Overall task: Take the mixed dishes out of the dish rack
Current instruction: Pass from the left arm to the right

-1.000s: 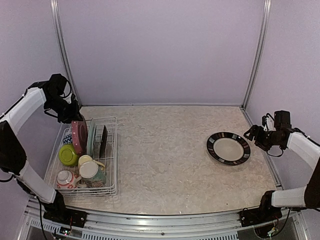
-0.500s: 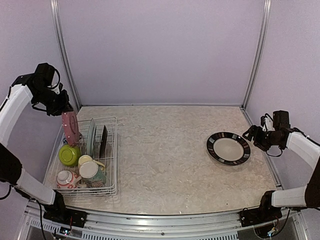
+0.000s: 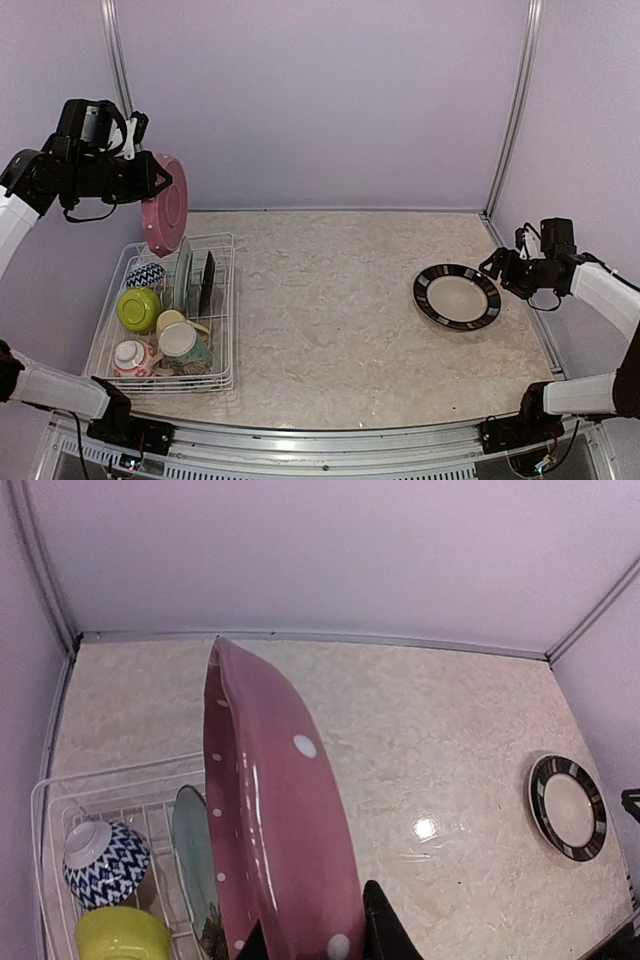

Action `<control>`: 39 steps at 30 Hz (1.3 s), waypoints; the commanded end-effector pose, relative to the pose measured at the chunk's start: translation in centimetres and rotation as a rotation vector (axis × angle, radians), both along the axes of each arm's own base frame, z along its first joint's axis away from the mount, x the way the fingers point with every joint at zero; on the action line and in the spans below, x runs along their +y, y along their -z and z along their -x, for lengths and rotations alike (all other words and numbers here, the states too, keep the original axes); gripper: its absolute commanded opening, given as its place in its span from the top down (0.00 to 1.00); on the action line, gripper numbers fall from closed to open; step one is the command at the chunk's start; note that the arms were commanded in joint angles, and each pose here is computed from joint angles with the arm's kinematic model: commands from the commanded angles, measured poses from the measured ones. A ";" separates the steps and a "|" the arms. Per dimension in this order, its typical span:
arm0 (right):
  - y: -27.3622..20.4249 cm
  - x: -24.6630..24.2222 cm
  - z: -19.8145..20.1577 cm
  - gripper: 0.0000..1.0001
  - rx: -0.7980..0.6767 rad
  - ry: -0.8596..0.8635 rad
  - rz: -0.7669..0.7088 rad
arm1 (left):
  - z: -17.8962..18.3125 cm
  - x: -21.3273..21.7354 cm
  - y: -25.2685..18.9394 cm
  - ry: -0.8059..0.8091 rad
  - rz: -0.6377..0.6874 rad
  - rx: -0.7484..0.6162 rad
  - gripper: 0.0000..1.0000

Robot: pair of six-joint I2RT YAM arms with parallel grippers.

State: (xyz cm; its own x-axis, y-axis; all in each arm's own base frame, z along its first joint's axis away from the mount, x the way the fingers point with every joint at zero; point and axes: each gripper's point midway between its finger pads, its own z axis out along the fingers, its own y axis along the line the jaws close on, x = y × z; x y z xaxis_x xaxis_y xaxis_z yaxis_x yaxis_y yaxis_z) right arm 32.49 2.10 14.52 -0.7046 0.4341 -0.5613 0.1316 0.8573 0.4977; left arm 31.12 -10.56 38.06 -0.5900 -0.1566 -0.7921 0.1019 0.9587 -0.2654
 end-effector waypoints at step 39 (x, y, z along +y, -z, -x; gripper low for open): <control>-8.3 22.1 -2.3 0.13 -0.099 -0.414 -0.451 | 2.6 -39.9 12.5 0.758 -1.005 -1.023 1.00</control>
State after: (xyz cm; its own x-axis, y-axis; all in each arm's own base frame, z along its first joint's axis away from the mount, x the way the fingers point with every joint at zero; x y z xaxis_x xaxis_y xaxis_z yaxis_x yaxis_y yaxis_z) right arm 34.20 22.48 22.17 -0.8162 0.3369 -0.4695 -0.2210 0.5687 0.7923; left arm 28.00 -49.21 19.32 0.4411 0.7669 -0.4662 0.4729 0.2428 0.8470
